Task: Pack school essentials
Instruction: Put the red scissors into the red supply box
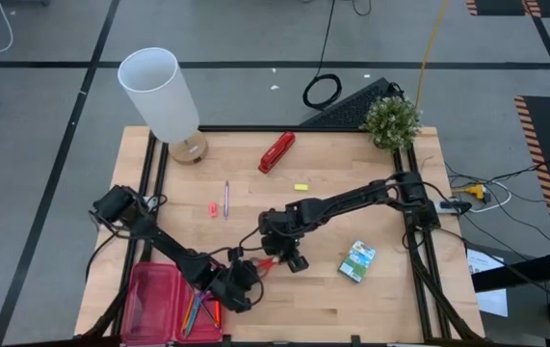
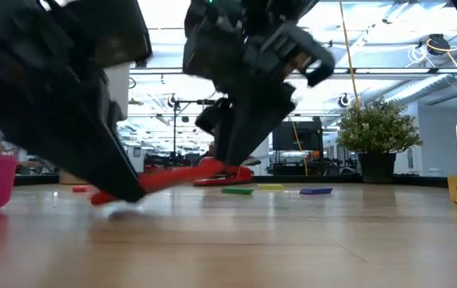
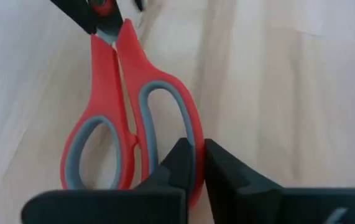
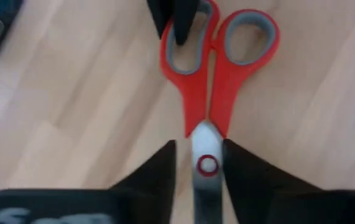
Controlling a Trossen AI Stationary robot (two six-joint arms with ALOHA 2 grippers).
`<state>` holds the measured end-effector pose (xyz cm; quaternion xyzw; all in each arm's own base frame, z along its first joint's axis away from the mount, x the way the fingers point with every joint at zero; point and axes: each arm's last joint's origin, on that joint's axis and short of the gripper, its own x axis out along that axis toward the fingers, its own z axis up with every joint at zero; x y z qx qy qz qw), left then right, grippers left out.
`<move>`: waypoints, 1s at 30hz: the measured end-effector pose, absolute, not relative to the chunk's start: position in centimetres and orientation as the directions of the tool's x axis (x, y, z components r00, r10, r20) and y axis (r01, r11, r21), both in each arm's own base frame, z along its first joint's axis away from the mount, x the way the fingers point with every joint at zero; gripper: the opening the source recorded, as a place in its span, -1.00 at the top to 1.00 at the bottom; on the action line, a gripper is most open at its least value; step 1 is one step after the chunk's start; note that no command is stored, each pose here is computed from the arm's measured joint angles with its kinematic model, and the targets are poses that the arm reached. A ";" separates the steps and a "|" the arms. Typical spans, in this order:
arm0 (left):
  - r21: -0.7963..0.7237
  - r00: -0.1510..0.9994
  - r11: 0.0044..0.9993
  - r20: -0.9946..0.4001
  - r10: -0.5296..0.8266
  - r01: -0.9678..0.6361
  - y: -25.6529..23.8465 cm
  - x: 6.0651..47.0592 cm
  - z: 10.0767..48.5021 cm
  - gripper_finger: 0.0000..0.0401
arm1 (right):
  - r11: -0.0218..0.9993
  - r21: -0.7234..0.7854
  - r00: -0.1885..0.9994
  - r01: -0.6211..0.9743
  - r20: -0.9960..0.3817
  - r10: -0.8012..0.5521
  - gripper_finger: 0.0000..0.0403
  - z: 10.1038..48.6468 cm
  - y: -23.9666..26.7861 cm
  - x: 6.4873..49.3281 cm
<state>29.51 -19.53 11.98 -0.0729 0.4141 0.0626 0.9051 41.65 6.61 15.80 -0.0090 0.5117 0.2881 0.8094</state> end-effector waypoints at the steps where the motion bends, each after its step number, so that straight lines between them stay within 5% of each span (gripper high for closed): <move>1: -0.083 0.651 0.983 -0.758 0.044 -0.163 -19.6 29.3 12.4 0.86 | 0.834 0.284 0.310 -0.473 -0.832 0.460 0.30 16.2 6.8 41.5; 8: -0.067 0.636 0.998 -0.771 -0.039 -0.020 -20.1 26.4 17.5 0.90 | 0.874 0.178 0.346 -0.453 -0.868 0.356 -0.33 21.6 8.7 38.6; 17: -0.034 0.462 0.943 -0.866 -0.194 0.332 -19.5 19.7 23.1 0.87 | 0.930 -0.004 0.559 -0.367 -0.800 0.217 -0.38 25.5 11.6 31.9; 24: 0.019 0.221 0.732 -0.958 -0.182 0.681 -18.7 16.2 25.7 0.89 | 0.977 0.010 0.755 -0.214 -0.633 0.171 -0.32 22.9 11.9 27.3; 30: 0.001 0.063 0.411 -0.988 -0.139 0.912 -18.3 14.6 27.0 0.86 | 0.995 0.089 0.815 -0.054 -0.571 0.096 -0.29 19.6 10.8 24.6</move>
